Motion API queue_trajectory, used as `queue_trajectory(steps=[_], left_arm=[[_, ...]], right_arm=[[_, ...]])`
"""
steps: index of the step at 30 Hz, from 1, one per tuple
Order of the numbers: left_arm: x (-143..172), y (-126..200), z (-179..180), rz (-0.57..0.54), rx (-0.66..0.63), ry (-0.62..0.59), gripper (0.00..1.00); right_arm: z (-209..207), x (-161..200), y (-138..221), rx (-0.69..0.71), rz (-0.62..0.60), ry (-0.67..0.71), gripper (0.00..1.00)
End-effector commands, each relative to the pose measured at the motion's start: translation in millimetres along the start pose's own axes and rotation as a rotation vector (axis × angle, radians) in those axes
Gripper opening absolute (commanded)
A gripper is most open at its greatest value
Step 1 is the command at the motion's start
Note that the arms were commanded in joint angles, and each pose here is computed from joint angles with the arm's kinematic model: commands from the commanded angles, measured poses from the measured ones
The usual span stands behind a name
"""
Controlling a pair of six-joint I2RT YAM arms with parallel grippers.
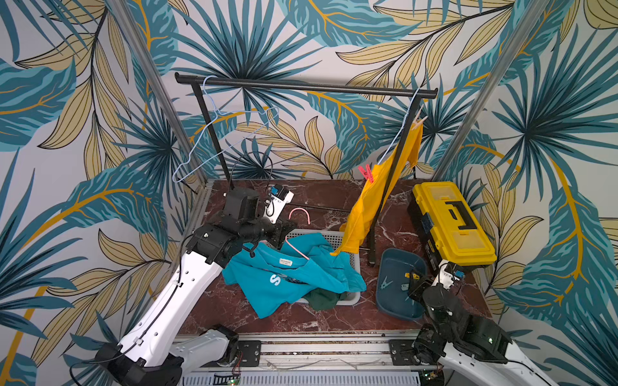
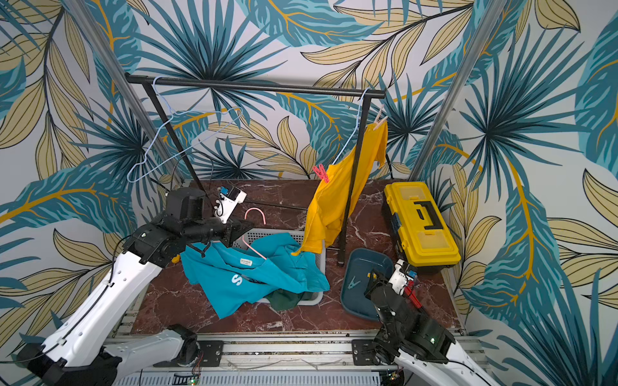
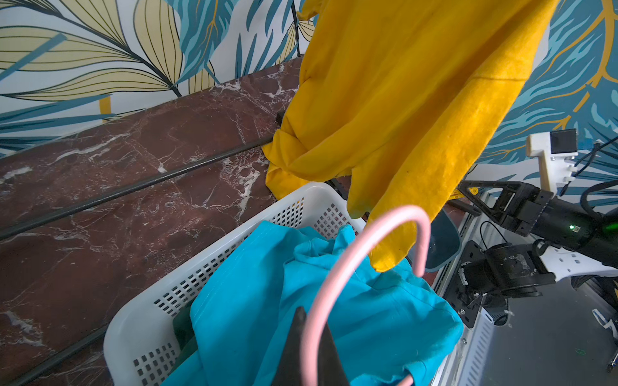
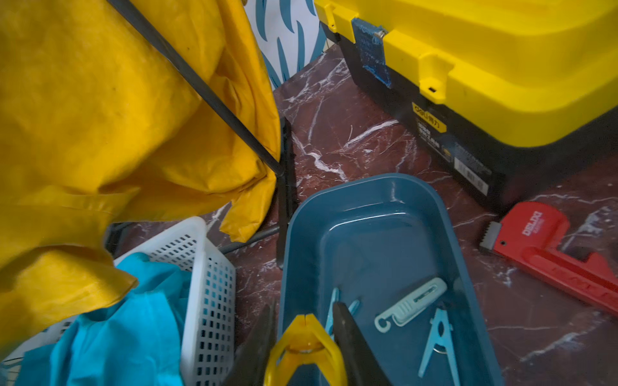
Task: Remove the clothespins securing t-shirts to the hanger
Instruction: Place the clothespin in the storage box.
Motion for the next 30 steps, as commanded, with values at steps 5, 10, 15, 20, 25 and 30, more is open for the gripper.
queue_trajectory(steps=[5,10,15,20,25,30], left_arm=[[-1.3,4.4,-3.3,-0.017,0.023,-0.01,0.0],[-0.6,5.6,-3.3,-0.019,0.023,-0.01,0.0],[-1.0,7.4,-4.9,-0.023,0.031,-0.011,0.0],[0.6,6.4,-8.4,-0.008,0.076,-0.028,0.0],[0.3,4.1,-11.4,0.002,0.096,-0.018,0.0],[-4.6,3.5,-25.8,-0.003,0.136,-0.043,0.0]], right_arm=[[7.8,0.0,-8.1,0.096,0.028,0.051,0.4],[3.3,1.0,-7.2,0.111,0.018,0.03,0.65],[22.4,-10.7,-2.3,-0.091,-0.018,0.079,0.67],[63.2,-36.9,13.0,-0.408,-0.051,0.179,0.66],[126.5,-63.1,25.4,-0.682,0.082,0.376,0.63],[191.8,-72.6,28.2,-0.977,0.205,0.423,0.59]])
Point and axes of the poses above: each gripper's point midway between its finger pads, its own y axis back along the fingers, its own z axis along the line the jaws close on, x = y × z, the point moved 9 cm from there along y, back along the fingers, and after that the axes turned 11 degrees about y, right-handed, at the moved point
